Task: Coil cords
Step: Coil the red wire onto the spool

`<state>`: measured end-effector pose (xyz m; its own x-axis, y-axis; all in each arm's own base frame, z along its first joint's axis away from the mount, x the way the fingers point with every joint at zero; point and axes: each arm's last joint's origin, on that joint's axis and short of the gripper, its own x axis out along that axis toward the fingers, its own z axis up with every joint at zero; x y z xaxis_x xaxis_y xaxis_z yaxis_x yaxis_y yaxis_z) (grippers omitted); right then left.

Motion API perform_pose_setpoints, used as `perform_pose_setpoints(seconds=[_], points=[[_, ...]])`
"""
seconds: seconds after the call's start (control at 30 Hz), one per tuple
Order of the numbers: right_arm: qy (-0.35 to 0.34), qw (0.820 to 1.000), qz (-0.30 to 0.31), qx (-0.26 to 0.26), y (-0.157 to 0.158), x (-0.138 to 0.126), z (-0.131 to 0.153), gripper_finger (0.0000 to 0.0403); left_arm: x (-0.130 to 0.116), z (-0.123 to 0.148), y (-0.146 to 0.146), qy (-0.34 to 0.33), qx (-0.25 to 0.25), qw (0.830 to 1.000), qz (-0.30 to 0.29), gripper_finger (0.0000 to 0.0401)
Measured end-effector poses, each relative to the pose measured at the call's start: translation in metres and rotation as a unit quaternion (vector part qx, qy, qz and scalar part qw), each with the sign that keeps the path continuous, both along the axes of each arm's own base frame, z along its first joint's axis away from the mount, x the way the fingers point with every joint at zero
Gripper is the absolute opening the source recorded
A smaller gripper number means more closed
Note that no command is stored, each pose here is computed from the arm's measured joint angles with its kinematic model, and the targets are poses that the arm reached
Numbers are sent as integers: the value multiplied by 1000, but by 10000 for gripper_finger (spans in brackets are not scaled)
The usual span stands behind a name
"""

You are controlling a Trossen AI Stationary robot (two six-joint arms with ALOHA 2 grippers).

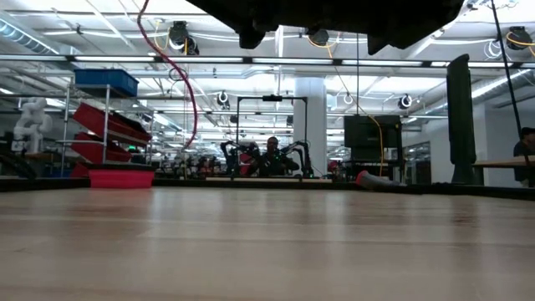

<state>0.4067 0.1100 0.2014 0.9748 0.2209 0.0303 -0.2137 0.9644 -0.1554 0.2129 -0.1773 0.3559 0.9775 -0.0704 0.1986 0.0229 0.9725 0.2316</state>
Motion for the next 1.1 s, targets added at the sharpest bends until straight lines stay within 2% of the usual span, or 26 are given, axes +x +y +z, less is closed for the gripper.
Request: perform_pose_setpoints(seconds=[0.2, 0.43, 0.7, 0.8, 1.1], points=[[-5, 1000, 12, 1, 1, 0, 1, 24, 0, 0, 0, 0, 0, 1000, 0, 2], [-8, 1000, 12, 2, 1, 1, 3, 3, 0, 0, 0, 0, 0, 1000, 0, 2], [0, 1000, 6, 25, -2, 2, 3, 0, 0, 0, 0, 0, 0, 1000, 0, 2], [29, 999, -6, 31, -7, 2, 1, 0, -2, 0, -2, 0, 0, 1000, -5, 2], [87, 996, -21, 21, -15, -7, 15, 0, -25, 5, 2, 38, -1, 999, 9, 2]])
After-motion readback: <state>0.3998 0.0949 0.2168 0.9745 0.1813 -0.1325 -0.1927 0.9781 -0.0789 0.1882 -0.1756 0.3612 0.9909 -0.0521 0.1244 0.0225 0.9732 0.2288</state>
